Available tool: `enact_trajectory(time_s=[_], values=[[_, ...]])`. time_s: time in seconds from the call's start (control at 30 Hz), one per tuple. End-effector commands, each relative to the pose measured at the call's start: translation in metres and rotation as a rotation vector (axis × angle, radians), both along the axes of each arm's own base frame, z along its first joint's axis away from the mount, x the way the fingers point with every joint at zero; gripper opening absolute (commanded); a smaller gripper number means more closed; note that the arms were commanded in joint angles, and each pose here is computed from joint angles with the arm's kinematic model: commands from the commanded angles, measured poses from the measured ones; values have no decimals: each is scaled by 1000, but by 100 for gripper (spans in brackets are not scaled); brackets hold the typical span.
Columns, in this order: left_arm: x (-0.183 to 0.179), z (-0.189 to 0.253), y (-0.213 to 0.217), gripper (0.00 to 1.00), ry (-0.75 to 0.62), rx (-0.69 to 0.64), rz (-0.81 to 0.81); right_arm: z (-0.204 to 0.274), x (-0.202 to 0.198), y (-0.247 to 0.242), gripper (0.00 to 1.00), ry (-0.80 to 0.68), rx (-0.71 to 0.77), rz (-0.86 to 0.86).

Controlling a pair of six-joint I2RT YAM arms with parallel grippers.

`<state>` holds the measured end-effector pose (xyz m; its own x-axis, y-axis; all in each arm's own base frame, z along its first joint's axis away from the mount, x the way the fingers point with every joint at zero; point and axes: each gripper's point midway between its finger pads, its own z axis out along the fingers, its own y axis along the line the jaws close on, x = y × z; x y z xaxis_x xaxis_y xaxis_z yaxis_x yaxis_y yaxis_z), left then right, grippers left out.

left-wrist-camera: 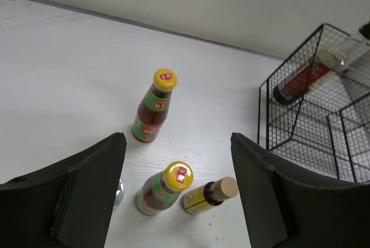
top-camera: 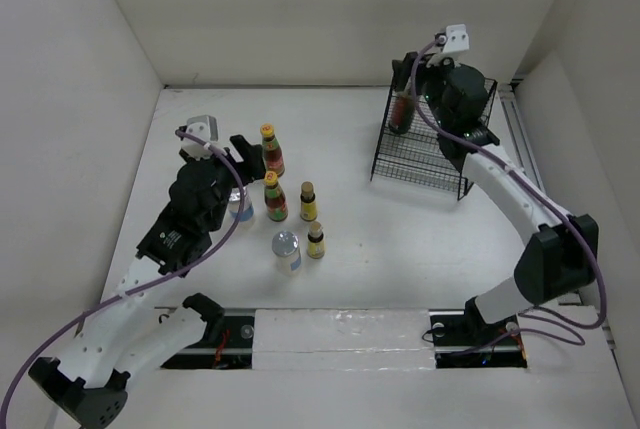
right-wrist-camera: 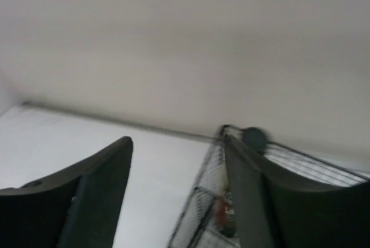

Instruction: Organize the condiment bottles

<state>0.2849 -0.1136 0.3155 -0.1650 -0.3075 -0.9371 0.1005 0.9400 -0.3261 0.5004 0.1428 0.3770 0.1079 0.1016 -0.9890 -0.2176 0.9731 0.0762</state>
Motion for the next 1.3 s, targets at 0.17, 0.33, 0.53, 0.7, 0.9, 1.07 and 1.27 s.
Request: enact_trajectory(time_s=[0.17, 0.33, 0.53, 0.7, 0.9, 1.07, 1.27], values=[[-10, 25, 52, 83, -85, -119, 265, -58, -166, 191, 21, 121, -209, 858], [-13, 23, 53, 87, -77, -121, 266, -91, -237, 230, 77, 221, -393, 1059], [-12, 24, 45, 87, -66, -111, 217, -128, -293, 258, 99, 322, -587, 1147], [-17, 30, 46, 87, -85, -127, 207, -158, -305, 278, 99, 399, -657, 1212], [-21, 35, 49, 88, -103, -141, 206, -183, -318, 291, 99, 461, -702, 1253], [-23, 37, 48, 88, -109, -147, 197, -180, -329, 295, 99, 456, -702, 1287], [-25, 39, 49, 88, -117, -153, 197, -196, -335, 294, 99, 484, -765, 1263]])
